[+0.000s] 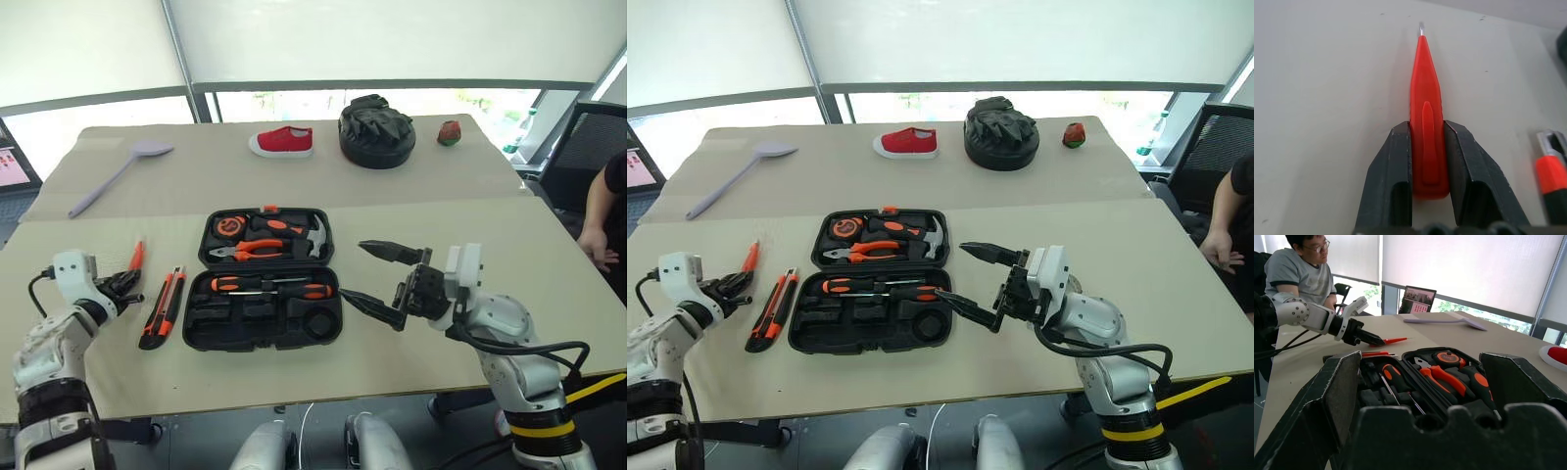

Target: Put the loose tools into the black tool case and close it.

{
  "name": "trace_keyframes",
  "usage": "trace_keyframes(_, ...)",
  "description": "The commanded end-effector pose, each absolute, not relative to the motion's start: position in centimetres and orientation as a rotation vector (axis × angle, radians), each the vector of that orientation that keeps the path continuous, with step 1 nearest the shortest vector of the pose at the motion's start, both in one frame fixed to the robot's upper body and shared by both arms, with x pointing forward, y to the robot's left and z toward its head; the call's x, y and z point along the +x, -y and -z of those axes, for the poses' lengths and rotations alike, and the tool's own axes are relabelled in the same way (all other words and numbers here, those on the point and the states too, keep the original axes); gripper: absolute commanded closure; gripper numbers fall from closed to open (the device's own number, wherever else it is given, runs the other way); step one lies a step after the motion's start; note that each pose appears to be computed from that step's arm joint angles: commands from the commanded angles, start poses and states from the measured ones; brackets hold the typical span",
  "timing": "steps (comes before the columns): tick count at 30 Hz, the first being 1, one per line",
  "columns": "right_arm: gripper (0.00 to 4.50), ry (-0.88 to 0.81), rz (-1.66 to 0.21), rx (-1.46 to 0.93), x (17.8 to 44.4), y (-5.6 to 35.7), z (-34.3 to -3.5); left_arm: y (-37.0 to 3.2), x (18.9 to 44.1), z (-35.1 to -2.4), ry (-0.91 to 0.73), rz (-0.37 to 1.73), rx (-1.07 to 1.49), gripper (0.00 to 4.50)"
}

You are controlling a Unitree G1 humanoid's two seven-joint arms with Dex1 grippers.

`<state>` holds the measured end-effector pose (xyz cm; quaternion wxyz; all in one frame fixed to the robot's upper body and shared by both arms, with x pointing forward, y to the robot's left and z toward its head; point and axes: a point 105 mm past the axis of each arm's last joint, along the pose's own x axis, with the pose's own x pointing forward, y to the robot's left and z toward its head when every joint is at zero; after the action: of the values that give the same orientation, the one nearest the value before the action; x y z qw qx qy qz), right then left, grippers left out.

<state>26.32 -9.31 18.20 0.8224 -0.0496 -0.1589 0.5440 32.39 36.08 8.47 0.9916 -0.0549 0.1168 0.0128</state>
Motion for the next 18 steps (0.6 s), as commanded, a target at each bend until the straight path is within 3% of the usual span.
trace_keyframes(1, 0.00, 0.396, -1.162, -0.128, 25.8, 9.2, -19.3, -38.5, 31.7, -12.3, -0.227, -0.042, 0.413, 4.03)
trace_keyframes(4, 0.00, 0.391, -1.167, -0.120, 25.7, 9.1, -19.2, -40.2, 30.8, -14.9, -0.288, -0.026, 1.067, 4.03)
trace_keyframes(8, 0.00, 0.394, -1.168, -0.109, 25.7, 8.8, -19.3, -40.2, 29.8, -13.4, -0.349, 0.108, 1.347, 4.03)
trace_keyframes(12, 0.00, 0.397, -1.169, -0.106, 25.7, 8.6, -19.4, -39.5, 28.5, -9.9, -0.433, 0.280, 1.443, 4.03)
trace_keyframes(15, 0.00, 0.402, -1.169, -0.104, 25.9, 8.4, -19.5, -37.0, 26.4, -5.1, -0.488, 0.501, 1.435, 4.03)
trace_keyframes(18, 0.00, 0.408, -1.164, -0.101, 26.0, 8.5, -19.8, -36.3, 26.0, -4.8, -0.464, 0.521, 1.407, 4.03)
